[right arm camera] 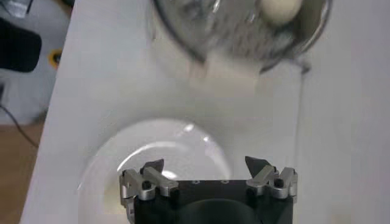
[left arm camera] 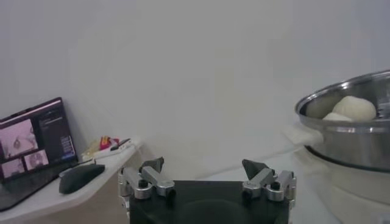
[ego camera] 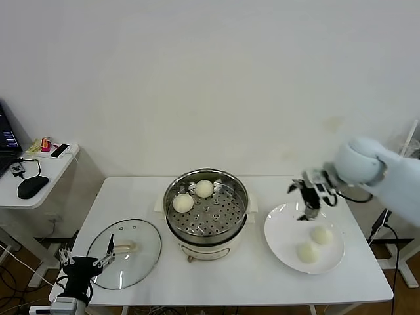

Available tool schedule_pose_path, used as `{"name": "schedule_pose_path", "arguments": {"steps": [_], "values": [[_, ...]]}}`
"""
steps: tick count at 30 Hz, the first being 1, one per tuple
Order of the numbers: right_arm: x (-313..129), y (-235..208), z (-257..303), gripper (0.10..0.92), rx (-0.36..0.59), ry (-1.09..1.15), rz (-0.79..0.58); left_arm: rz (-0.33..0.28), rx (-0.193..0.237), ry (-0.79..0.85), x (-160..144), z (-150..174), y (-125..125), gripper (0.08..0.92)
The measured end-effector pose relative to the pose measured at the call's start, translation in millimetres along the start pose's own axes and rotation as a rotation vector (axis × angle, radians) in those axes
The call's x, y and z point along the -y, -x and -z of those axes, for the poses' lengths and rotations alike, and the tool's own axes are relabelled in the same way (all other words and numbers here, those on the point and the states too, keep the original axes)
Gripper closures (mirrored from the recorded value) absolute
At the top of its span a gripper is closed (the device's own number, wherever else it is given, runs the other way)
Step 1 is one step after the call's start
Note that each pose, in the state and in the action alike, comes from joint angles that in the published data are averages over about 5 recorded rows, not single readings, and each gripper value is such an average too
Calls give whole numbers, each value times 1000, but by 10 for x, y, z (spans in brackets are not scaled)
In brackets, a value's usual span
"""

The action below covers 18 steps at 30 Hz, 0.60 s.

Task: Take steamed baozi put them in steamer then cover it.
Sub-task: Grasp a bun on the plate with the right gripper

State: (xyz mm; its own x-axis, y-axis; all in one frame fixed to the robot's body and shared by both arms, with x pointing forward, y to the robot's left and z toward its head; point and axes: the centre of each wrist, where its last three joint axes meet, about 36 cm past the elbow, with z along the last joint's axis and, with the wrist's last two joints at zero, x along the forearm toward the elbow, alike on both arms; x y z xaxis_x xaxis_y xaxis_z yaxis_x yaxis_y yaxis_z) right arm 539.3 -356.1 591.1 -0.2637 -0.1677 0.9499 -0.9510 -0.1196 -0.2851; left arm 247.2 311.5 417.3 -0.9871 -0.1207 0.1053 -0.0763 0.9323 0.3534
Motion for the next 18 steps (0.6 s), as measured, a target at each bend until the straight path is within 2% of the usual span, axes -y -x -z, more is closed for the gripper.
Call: {"name": "schedule_pose_path", "arguments": {"steps": [9, 18], "values": [[-475, 412, -369, 200, -60, 49, 48, -2, -11, 5, 31, -17, -36, 177], [-646, 755, -497, 200, -77, 83, 60, 1, -18, 15, 11, -37, -53, 177]]}}
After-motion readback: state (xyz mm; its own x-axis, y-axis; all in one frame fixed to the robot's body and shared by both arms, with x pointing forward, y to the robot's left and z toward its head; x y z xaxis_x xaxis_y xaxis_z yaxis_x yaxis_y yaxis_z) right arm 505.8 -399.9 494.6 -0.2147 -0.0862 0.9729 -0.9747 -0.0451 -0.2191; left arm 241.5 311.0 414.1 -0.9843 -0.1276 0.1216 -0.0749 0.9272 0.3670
